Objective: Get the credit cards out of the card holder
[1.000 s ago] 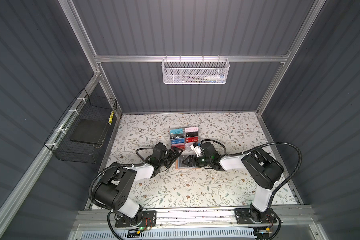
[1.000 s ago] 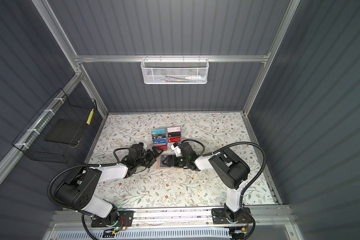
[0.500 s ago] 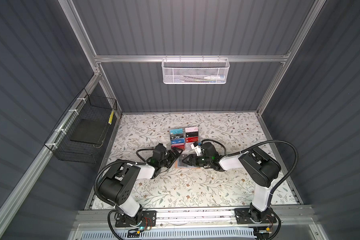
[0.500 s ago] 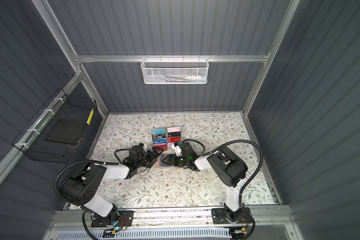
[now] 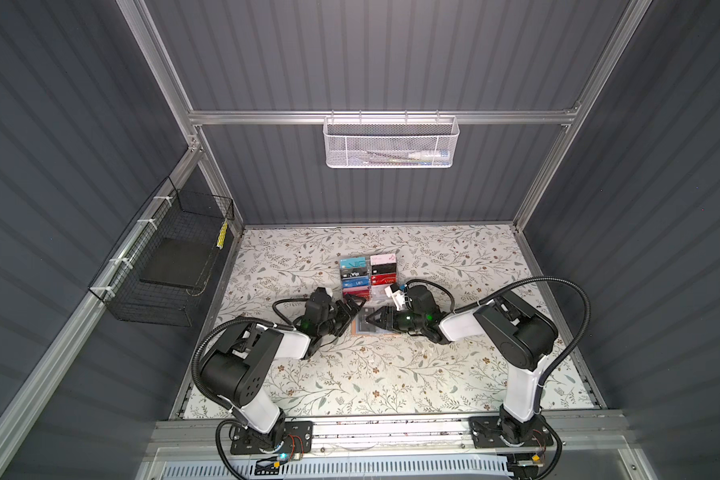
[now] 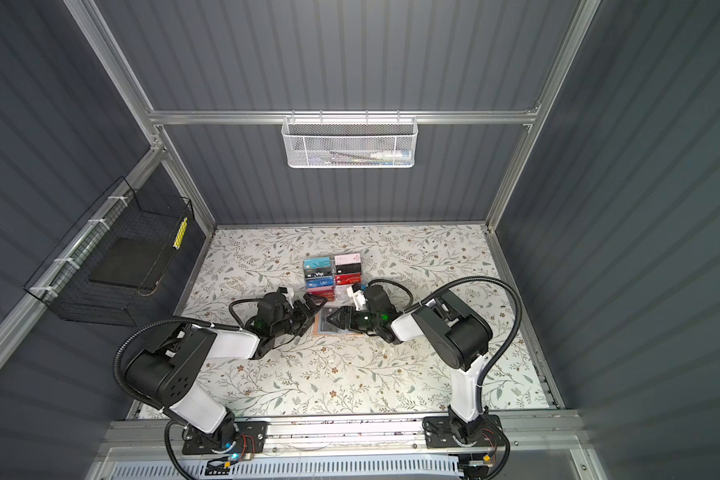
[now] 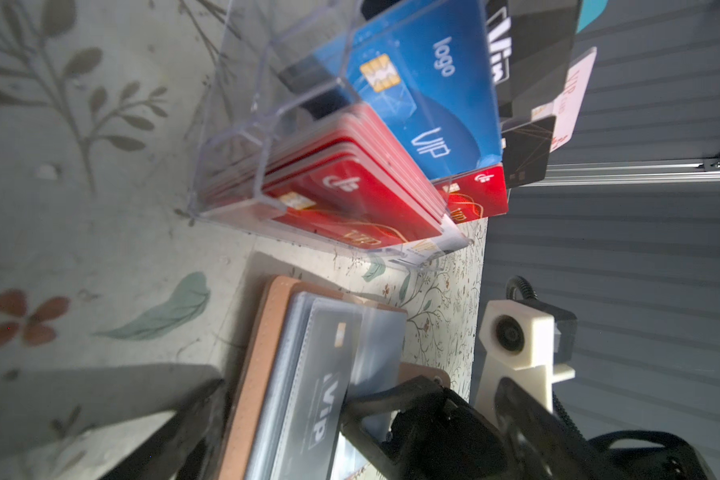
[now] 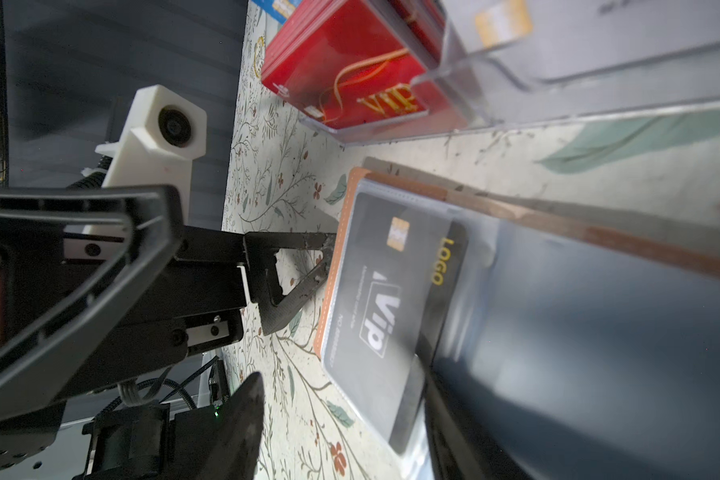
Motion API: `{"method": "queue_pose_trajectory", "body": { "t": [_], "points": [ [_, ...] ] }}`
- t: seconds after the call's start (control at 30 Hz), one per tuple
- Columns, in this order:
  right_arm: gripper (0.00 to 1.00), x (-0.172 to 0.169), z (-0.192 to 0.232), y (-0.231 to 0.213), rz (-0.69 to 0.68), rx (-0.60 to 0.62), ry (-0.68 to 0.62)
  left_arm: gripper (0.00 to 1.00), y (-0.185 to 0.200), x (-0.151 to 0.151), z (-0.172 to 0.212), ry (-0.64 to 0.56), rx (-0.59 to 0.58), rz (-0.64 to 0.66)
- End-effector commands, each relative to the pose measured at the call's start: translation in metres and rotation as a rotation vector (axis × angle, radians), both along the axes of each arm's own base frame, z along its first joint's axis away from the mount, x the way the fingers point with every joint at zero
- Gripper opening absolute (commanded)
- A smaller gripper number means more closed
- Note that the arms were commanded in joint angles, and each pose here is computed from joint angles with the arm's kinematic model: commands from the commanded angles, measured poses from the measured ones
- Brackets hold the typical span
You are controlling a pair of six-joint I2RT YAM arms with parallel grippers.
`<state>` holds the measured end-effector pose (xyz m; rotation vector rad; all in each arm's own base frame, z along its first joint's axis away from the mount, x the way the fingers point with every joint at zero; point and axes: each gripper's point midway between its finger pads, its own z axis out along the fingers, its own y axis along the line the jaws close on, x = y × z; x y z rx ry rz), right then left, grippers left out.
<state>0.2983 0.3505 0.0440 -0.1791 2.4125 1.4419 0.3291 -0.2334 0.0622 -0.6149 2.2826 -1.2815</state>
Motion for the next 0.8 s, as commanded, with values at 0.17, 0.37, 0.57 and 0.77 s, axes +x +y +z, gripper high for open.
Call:
{"method": "queue_pose_trajectory", "body": {
  "t": [0.17, 0.37, 0.57, 0.77],
  "points": [
    [0.6, -0.001, -0.015, -0.004, 0.016, -0.058, 0.001, 1.0, 0.003, -0.023, -0.004, 0.084, -0.011, -0.014],
    [0.59, -0.002, -0.013, -0.002, 0.047, -0.07, -0.013, 1.0, 0.011, -0.033, 0.004, 0.085, -0.002, -0.005],
    [0.58, -0.007, -0.015, 0.001, 0.088, -0.097, -0.018, 1.0, 0.023, -0.03, 0.024, 0.05, 0.088, 0.013],
    [0.58, -0.011, -0.015, 0.007, 0.114, -0.113, -0.03, 1.0, 0.009, -0.015, 0.036, 0.038, 0.069, -0.021]
  ]
}}
